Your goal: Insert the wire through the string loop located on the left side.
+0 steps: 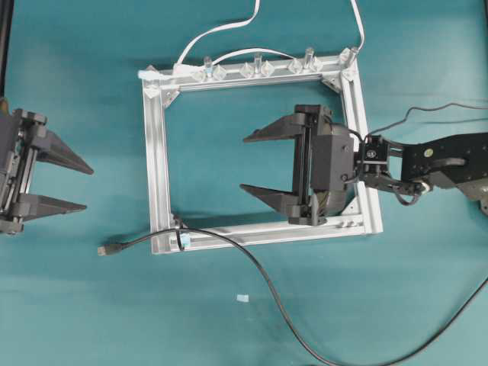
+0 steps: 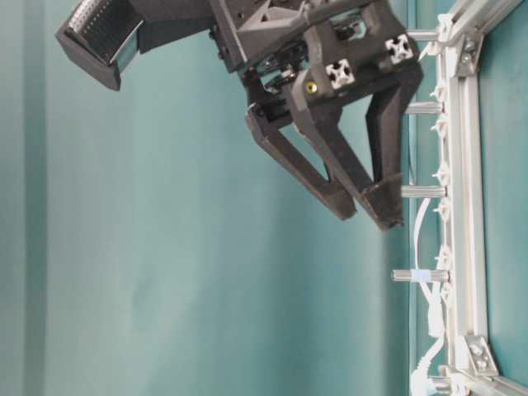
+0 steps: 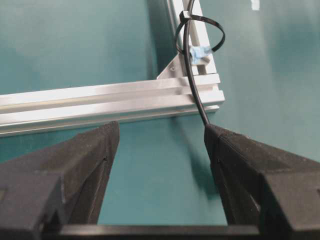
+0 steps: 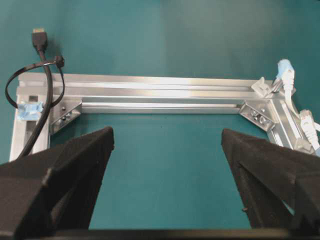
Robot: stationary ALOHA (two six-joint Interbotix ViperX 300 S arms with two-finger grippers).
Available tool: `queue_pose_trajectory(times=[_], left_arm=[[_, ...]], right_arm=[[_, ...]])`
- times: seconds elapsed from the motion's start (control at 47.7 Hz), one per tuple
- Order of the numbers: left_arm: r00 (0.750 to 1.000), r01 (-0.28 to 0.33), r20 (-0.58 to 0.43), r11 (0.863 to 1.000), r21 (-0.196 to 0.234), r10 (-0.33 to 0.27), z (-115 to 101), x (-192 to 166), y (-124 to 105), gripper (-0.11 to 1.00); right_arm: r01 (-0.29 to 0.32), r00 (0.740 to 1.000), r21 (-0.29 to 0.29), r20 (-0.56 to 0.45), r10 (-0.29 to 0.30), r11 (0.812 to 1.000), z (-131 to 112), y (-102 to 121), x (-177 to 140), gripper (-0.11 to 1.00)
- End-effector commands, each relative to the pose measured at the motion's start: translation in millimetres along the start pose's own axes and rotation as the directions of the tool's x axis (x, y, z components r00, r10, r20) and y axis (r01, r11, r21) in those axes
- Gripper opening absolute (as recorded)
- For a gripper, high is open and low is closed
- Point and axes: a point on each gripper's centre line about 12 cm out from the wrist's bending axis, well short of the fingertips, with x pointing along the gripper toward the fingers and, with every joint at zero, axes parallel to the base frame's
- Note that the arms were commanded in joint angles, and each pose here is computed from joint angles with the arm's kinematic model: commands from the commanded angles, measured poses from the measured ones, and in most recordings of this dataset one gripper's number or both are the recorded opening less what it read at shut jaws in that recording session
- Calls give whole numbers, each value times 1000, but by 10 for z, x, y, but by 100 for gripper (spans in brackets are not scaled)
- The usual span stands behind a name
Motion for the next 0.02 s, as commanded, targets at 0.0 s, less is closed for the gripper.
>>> queue_pose_trajectory(times=[0.0], left_arm=[[1000, -2, 11, 1000, 4, 2, 44, -3, 2, 70]], right_arm=[[2, 999, 7, 45, -3, 1000, 145, -12, -33, 96]])
